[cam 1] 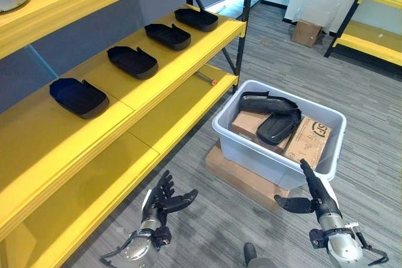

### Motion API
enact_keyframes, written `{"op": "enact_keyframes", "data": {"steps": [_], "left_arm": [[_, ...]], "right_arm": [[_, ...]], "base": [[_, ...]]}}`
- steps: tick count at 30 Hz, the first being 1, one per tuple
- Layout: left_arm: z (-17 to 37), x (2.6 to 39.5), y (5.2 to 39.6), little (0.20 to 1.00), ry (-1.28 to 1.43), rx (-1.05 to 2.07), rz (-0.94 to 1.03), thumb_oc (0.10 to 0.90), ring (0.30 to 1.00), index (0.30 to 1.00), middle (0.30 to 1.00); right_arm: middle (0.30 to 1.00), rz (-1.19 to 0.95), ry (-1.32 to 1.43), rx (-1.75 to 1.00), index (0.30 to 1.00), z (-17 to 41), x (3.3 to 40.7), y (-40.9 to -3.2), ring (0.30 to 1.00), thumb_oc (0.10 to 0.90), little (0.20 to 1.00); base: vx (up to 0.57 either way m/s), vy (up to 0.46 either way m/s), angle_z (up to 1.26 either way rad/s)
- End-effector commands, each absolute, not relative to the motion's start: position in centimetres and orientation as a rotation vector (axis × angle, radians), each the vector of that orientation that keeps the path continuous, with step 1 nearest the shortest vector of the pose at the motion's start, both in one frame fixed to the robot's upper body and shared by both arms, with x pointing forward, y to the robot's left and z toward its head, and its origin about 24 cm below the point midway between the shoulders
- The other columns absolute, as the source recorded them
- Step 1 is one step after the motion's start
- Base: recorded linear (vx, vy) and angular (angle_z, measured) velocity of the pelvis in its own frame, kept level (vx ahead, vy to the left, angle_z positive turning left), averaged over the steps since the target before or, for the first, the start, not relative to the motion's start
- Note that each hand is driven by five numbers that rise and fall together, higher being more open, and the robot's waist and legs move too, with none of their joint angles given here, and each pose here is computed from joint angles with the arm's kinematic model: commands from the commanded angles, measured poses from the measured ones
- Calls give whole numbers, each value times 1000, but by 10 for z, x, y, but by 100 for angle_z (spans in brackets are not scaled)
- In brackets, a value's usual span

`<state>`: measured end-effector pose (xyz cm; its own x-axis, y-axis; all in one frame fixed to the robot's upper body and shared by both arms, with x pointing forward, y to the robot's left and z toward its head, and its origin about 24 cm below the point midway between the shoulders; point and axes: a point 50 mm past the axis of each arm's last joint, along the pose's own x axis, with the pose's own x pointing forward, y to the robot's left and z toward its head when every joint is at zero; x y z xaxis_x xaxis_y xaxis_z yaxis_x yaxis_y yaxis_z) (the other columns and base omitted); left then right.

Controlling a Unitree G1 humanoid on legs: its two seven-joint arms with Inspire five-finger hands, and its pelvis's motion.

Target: Move parts from the plastic box to the shelf.

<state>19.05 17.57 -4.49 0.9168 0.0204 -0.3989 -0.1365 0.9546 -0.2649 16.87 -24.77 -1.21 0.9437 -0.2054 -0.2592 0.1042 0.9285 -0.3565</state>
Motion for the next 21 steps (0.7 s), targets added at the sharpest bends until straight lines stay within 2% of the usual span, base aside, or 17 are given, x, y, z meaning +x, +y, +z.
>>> {"op": "enact_keyframes", "data": {"steps": [1,5,12,17,21], "left_arm": [[6,232,175,1000,124,-321,44,900,1000,1000,1000],[6,228,177,1000,119,-304,53,900,1000,1000,1000],[-3,208,209,1000,135,-236,190,900,1000,1000,1000],[-5,204,213,1000,142,-226,207,900,1000,1000,1000],[-4,209,209,1000,136,-239,192,900,1000,1000,1000]], "right_arm": [[1000,-256,-11,-356,1000,45,186,-261,1000,900,1000],[1000,-237,28,-345,1000,35,189,-259,1000,900,1000],[1000,-133,73,-386,1000,25,199,-250,1000,900,1000],[1000,-72,74,-399,1000,25,204,-243,1000,900,1000],[1000,-94,88,-372,1000,23,202,-245,1000,900,1000]], "base": [[-37,-94,-15],[-14,-42,-64],[166,34,-77],[153,140,-158],[205,216,-59]]}}
